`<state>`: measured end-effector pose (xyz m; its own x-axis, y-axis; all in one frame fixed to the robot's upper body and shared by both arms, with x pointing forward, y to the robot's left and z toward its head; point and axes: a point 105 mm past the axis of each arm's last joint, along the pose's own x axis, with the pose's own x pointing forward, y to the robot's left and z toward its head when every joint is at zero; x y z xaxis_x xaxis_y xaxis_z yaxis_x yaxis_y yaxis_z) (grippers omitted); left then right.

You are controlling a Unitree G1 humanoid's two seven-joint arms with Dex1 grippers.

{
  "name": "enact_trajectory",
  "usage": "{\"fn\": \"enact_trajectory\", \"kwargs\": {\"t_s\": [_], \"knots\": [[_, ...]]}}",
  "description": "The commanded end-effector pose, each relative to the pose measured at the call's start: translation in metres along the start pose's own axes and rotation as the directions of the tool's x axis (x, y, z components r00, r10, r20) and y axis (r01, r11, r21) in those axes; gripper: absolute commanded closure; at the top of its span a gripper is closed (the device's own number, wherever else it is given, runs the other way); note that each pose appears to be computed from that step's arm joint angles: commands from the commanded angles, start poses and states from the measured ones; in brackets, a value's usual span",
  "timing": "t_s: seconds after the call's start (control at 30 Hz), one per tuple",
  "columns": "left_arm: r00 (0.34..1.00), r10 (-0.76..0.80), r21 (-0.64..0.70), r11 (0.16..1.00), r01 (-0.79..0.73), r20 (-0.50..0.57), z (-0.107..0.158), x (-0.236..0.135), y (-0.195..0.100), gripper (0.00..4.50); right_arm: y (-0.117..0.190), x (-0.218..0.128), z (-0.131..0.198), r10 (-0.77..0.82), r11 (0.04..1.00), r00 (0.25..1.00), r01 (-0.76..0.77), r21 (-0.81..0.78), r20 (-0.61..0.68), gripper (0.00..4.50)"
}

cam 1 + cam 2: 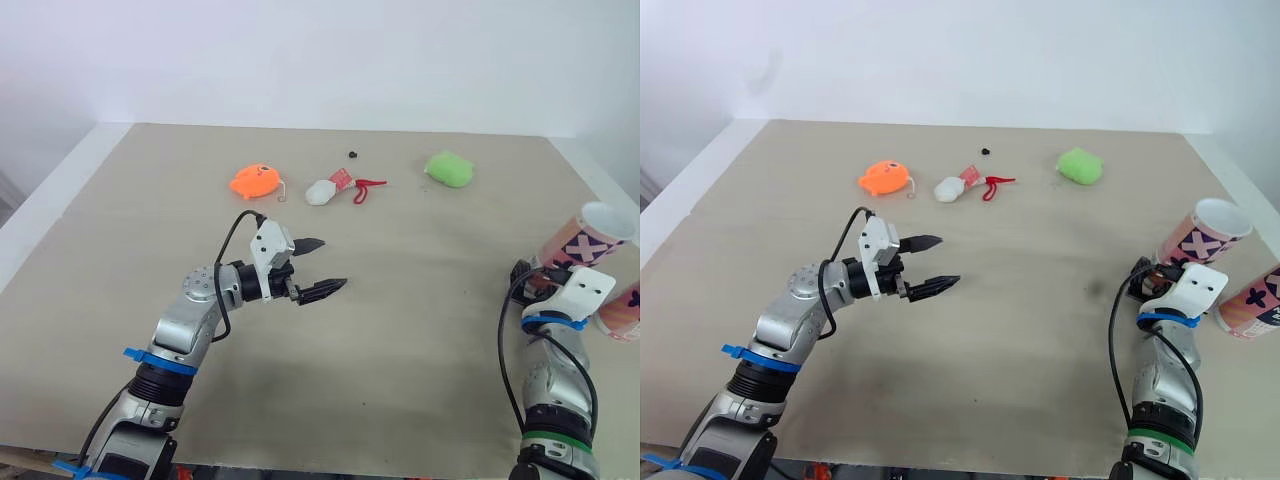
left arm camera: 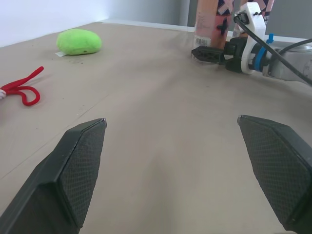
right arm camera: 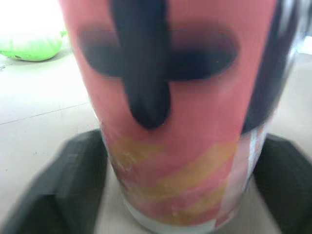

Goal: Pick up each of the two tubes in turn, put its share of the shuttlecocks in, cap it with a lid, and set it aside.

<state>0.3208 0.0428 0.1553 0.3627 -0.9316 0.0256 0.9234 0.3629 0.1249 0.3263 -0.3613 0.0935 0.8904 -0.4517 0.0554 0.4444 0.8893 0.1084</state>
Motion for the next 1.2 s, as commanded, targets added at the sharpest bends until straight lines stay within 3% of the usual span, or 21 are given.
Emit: {"fn": "enact_trajectory", "kwargs": {"t_s": [0.03,0.37,0.47,0.57,0.63,0.73,0.8,0.97,1.2], "knots": [[1.0,0.002,0.044,0.999,-0.003,0.027,0.011,-0.003,-0.002,0.0,-0.001,-0.009,-0.003,0.015,1.0,1.0,-0.015,0.01,-0.019,0.04],[1.0,0.029,0.031,0.999,-0.029,0.003,0.004,-0.01,0.0,0.0,0.001,-0.042,-0.007,0.088,0.996,0.994,-0.089,-0.022,-0.067,0.04],[0.996,0.089,0.028,0.996,-0.089,-0.011,-0.001,-0.017,0.006,0.0,0.021,-0.064,-0.005,0.238,0.971,0.969,-0.24,-0.022,-0.071,0.04],[0.979,0.203,0.023,0.979,-0.203,-0.032,-0.007,-0.032,0.019,0.0,0.073,-0.09,0.006,0.564,0.825,0.823,-0.566,-0.001,-0.066,0.04],[0.958,0.283,0.042,0.959,-0.281,-0.04,-0.01,-0.044,0.026,0.0,0.109,-0.109,0.017,0.754,0.654,0.654,-0.756,-0.021,-0.065,0.04],[0.918,0.393,0.071,0.918,-0.389,-0.051,-0.014,-0.064,0.031,0.0,0.15,-0.127,0.024,0.902,0.413,0.417,-0.909,-0.063,-0.109,0.04],[0.898,0.437,0.072,0.899,-0.433,-0.051,-0.016,-0.075,0.03,0.0,0.167,-0.128,0.026,0.935,0.322,0.331,-0.943,-0.085,-0.13,0.04],[0.869,0.49,0.089,0.871,-0.483,-0.071,-0.021,-0.091,0.025,0.0,0.192,-0.113,0.032,0.957,0.257,0.265,-0.963,-0.083,-0.117,0.04],[0.854,0.511,0.1,0.859,-0.503,-0.099,-0.027,-0.094,0.023,0.0,0.196,-0.105,0.025,0.961,0.235,0.244,-0.969,-0.077,-0.128,0.04]]}}
